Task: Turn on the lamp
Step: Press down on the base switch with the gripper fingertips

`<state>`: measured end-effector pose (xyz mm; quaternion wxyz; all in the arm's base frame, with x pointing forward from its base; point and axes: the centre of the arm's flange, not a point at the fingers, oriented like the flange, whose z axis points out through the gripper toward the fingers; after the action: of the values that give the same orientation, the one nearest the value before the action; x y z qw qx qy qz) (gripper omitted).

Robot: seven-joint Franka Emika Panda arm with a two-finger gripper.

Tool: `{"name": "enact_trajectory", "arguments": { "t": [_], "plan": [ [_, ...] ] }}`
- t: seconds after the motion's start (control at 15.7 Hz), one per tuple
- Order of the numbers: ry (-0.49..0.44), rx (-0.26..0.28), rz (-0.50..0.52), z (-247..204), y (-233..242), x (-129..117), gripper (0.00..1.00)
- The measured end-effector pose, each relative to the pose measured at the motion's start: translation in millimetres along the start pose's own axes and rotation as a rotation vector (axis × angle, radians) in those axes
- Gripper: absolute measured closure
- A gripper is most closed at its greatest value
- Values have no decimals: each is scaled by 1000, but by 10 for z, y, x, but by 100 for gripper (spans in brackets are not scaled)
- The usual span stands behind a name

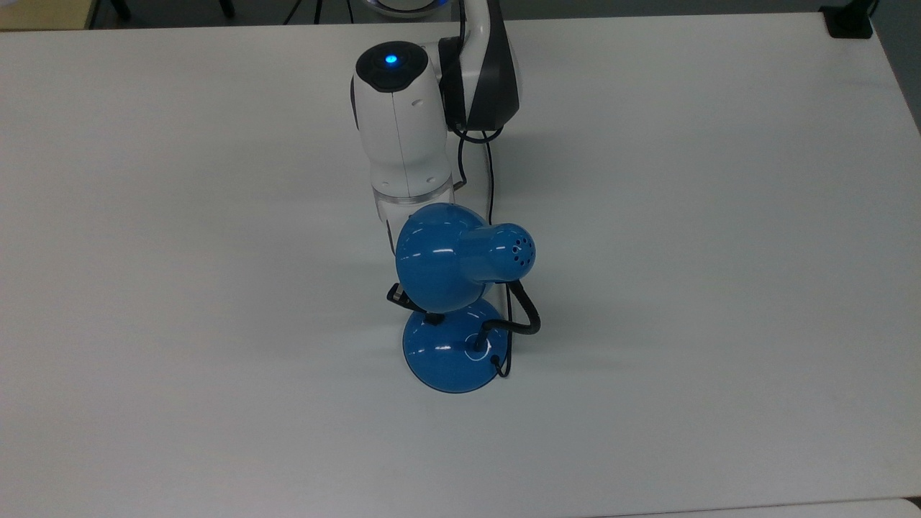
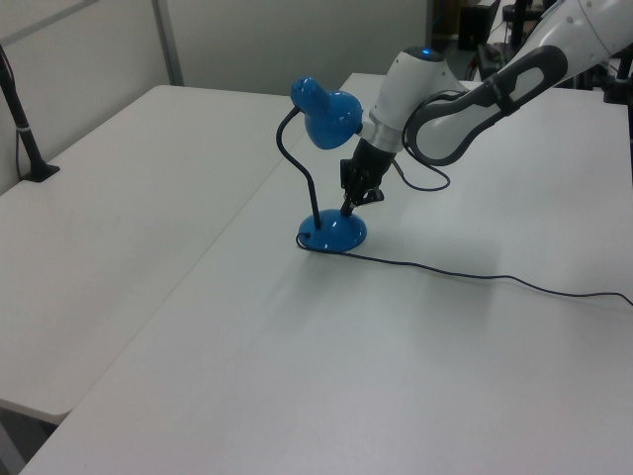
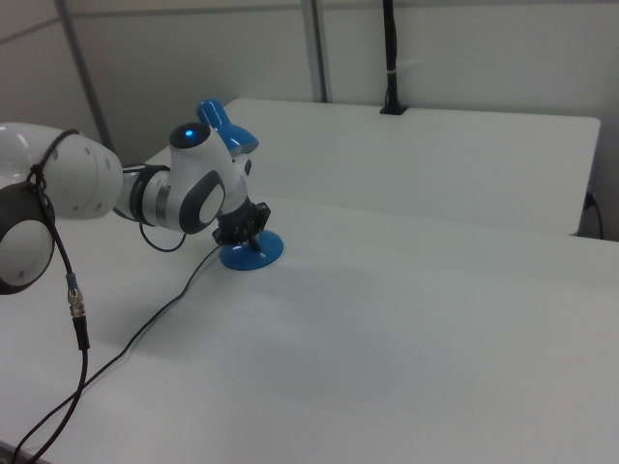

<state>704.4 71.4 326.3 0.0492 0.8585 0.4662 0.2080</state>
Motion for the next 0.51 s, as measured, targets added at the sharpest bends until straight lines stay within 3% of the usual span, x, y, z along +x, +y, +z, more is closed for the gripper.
{"name": "enact_trajectory", "arguments": {
  "t": [0.32,0.51],
  "plan": [
    [1,0,52,-2,3,-2,99],
    [17,13,138,-2,20,-24,99]
  ]
}}
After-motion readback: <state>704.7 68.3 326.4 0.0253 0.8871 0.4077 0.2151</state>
